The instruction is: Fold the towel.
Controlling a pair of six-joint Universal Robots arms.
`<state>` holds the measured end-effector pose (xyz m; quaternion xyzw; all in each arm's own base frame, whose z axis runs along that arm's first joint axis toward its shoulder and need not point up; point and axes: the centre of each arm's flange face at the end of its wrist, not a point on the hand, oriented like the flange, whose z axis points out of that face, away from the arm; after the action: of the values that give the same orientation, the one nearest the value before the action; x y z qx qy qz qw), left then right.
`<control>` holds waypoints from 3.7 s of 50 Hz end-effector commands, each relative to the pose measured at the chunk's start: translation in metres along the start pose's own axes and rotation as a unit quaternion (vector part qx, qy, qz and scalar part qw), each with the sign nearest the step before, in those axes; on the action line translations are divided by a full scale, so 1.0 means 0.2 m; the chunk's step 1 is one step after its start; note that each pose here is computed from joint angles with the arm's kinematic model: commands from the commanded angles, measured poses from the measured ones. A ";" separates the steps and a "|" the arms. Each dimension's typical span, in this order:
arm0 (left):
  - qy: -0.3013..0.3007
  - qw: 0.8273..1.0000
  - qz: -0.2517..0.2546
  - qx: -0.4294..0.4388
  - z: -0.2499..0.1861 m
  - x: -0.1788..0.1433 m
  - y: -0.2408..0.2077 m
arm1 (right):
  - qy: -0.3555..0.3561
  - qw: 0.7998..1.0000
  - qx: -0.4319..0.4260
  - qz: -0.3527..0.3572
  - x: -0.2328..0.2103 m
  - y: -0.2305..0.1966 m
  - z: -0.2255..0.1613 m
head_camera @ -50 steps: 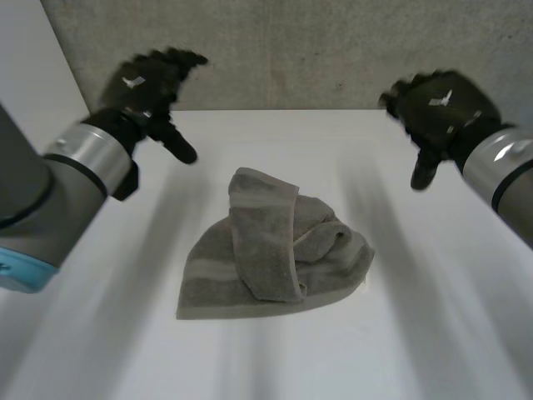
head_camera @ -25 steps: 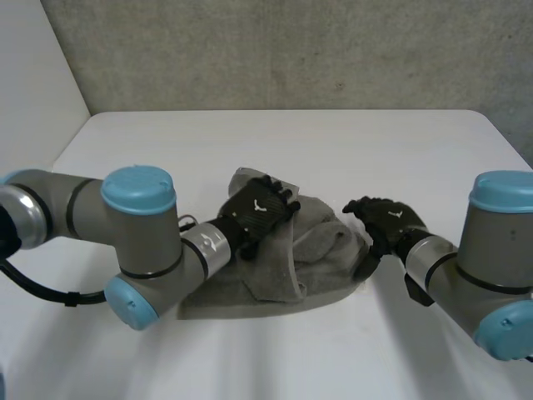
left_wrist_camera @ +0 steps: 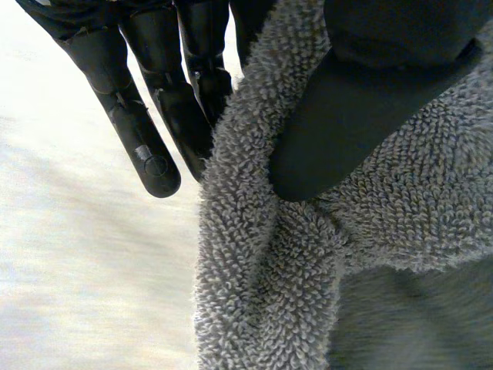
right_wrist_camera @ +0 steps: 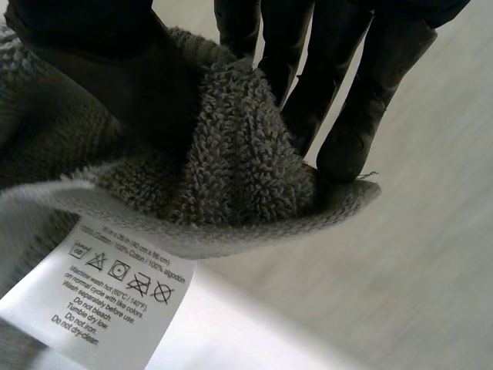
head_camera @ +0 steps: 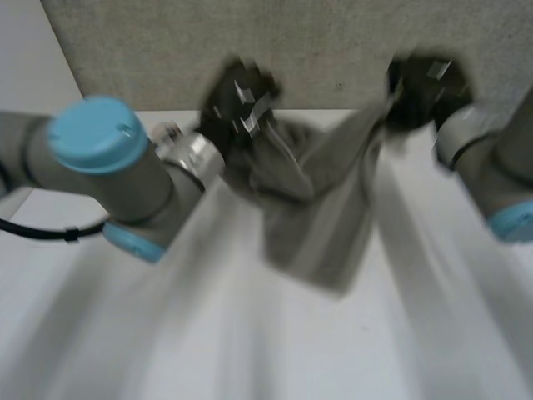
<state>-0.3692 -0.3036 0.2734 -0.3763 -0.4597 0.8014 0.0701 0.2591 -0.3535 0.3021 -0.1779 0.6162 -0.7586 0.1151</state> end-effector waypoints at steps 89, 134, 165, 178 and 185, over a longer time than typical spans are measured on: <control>0.105 0.925 -0.108 -0.349 -0.41 0.00 0.77 | -0.095 0.913 -0.263 -0.298 0.15 0.71 -0.57; 0.138 0.934 -0.043 -0.327 -0.41 -0.05 0.48 | -0.101 0.910 -0.270 -0.299 0.14 0.73 -0.58; -0.126 0.951 -0.167 -0.228 -0.81 -0.59 0.02 | -0.102 0.956 -0.209 -0.178 0.26 -0.24 -0.64; -0.095 0.925 -0.203 -0.306 -0.73 -0.48 0.40 | -0.178 0.910 -0.327 -0.182 0.28 0.11 -0.49; -0.107 0.950 -0.172 -0.238 -0.40 -0.56 0.42 | -0.113 0.934 -0.206 -0.269 0.23 0.06 -0.11</control>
<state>-0.1929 -0.3082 0.2223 -0.2047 -0.7439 0.6324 0.0689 0.1775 -0.3122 0.2709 -0.4532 0.7400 -0.4970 -0.0045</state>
